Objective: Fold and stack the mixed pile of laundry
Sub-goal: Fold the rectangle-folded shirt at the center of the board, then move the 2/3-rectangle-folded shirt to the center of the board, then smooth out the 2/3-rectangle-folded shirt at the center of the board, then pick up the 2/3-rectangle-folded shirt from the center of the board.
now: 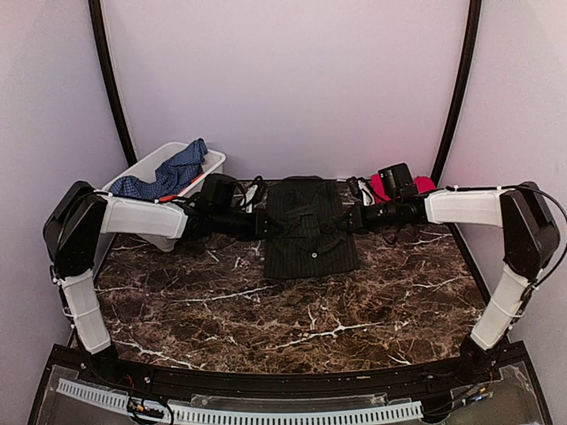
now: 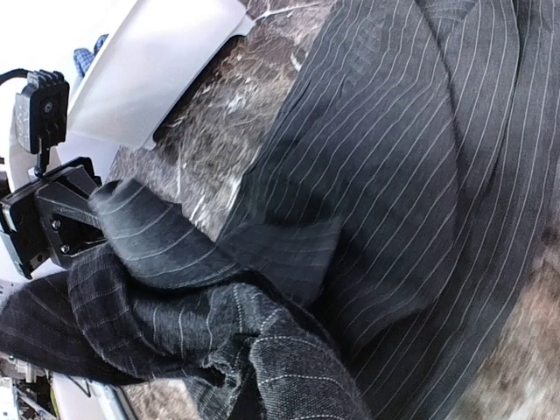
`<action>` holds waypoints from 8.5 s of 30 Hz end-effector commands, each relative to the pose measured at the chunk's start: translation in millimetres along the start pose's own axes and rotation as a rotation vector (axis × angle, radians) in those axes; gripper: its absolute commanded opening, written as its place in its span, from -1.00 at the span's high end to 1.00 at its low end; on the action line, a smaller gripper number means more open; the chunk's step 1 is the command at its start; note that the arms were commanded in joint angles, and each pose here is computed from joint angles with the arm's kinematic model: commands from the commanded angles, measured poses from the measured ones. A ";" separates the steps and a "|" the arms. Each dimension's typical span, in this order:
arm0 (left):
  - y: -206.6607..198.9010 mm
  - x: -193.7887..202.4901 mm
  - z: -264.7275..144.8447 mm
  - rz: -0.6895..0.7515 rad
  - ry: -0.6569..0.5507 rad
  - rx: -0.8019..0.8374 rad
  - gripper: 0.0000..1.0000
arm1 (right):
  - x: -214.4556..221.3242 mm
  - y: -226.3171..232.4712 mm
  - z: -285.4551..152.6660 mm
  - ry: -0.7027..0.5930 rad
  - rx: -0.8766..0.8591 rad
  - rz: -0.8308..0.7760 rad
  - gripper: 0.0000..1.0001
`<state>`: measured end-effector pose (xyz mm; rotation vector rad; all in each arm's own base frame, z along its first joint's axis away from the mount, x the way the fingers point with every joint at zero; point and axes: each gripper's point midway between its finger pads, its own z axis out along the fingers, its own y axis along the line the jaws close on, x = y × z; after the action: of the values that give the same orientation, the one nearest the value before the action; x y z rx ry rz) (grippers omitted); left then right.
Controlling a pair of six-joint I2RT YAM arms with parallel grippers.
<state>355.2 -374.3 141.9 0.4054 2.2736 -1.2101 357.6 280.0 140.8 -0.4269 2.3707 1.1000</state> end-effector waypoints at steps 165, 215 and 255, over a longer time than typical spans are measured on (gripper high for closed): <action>17.6 18.7 -32.3 0.045 0.020 -0.028 -0.34 | -47.1 46.3 49.1 -0.119 -0.270 0.088 -0.07; 19.7 -28.5 -18.6 0.199 -0.030 -0.088 -0.31 | 2.8 41.1 74.2 0.053 -0.264 0.079 0.34; -30.6 113.7 -82.1 0.936 0.042 -0.468 -0.98 | 20.4 84.9 68.1 0.206 -0.216 -0.199 0.24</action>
<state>251.1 -340.0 185.7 0.8833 1.9241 -0.5424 343.8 358.6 161.0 -0.7224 2.2818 1.2636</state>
